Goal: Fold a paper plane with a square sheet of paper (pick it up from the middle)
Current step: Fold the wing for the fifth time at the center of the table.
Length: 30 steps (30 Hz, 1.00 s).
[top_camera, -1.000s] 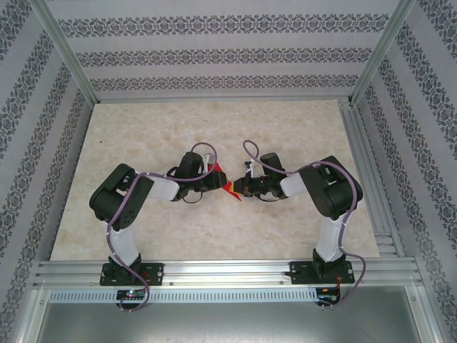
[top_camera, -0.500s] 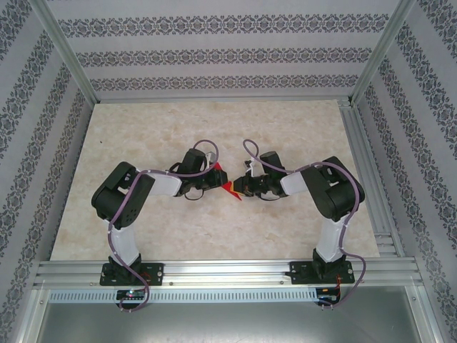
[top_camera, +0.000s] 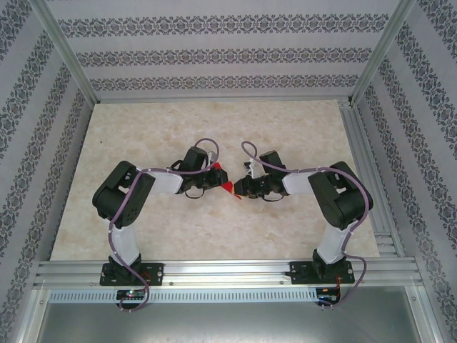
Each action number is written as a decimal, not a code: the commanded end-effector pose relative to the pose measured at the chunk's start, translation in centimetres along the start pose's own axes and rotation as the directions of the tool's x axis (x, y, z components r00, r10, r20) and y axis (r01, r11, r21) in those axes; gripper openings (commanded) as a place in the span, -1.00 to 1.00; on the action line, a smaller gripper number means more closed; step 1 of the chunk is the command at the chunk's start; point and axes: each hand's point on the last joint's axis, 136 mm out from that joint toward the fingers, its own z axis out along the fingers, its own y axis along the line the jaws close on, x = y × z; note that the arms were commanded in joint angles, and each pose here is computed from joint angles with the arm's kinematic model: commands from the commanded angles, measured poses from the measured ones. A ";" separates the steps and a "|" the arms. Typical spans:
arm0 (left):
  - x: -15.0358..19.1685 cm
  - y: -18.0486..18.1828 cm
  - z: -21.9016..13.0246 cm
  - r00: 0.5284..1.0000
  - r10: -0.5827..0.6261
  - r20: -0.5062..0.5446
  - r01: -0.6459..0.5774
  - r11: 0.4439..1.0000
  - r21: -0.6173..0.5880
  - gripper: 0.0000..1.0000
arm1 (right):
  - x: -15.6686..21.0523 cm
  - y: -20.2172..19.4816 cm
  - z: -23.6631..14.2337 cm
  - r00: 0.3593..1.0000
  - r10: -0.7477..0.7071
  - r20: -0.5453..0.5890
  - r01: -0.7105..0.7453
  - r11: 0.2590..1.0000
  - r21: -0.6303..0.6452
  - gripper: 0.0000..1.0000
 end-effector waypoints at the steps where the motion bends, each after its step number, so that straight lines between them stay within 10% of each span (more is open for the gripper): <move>1: 1.7 3.6 1.3 0.999 -0.037 -0.041 0.031 0.992 -0.122 -0.37 | -0.7 0.8 0.0 0.997 -0.072 0.002 0.072 0.997 0.011 -0.53; 17: 1.9 4.0 1.4 0.998 -0.040 -0.050 0.033 0.990 -0.138 -0.38 | 1.1 -2.8 0.6 0.999 0.013 -0.044 -0.007 0.992 0.123 -0.86; 30: 2.2 4.4 1.6 0.996 -0.062 -0.064 0.051 0.986 -0.158 -0.39 | -1.6 2.4 -2.8 0.985 -0.167 0.050 0.152 0.964 0.216 -0.56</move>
